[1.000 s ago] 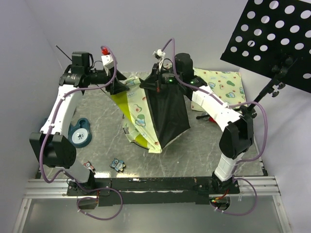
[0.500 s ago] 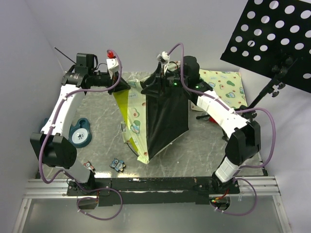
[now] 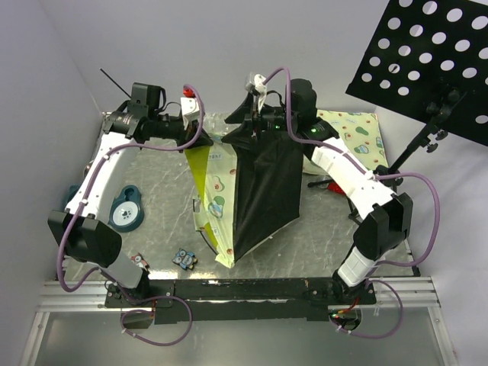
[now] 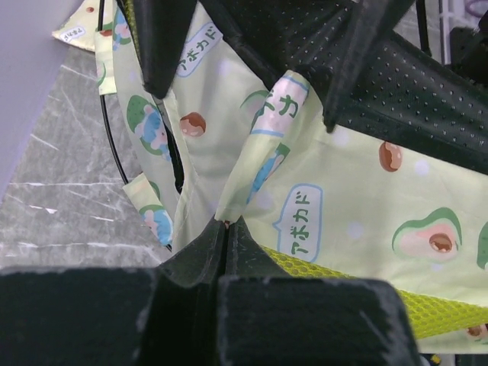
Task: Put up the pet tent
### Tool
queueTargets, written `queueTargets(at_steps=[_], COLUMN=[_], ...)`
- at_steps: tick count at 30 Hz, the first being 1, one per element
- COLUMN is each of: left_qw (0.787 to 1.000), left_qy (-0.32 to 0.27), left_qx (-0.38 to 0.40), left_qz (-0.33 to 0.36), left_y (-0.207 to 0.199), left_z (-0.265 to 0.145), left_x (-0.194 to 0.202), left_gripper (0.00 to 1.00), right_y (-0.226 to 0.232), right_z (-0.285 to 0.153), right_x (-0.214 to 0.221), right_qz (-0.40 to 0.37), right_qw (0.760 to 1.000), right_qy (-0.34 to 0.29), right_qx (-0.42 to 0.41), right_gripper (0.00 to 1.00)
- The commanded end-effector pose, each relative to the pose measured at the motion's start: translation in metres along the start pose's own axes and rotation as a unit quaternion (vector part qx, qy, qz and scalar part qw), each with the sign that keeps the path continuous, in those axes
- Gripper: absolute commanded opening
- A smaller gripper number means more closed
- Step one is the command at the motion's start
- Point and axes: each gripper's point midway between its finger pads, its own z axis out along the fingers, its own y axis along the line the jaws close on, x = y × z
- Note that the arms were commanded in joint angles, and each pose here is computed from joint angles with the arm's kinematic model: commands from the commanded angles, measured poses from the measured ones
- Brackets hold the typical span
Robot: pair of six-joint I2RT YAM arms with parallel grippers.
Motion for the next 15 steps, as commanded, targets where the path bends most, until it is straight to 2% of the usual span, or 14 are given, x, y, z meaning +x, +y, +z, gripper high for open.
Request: queueTargets(at_steps=[1,5,11,15], left_qw=[0.999,0.999,0.997,0.997], left_qy=[-0.035,-0.054,-0.077,-0.069], left_qx=[-0.007,-0.003,0.004,0.006], left_qz=[0.014,-0.005,-0.026,-0.033], left_y=[-0.008,-0.013,-0.018,-0.020], left_z=[-0.011,-0.012,-0.011,-0.008], left_x=[-0.036,-0.045,-0.053,-0.049], left_gripper=[0.01,0.01,0.01,0.01], right_y=[0.010,0.014,0.013,0.017], right_z=[0.003,0.003,0.015,0.024], right_x=[-0.004,0.005,0.009,0.011], right_qz=[-0.029,-0.021,-0.012,-0.003], right_qw=[0.999,0.999,0.999,0.999], right_qy=[-0.003,-0.002,-0.004,-0.005], right_qx=[-0.024,-0.032,-0.034,-0.037], right_gripper=[0.73,0.68,0.48,0.43])
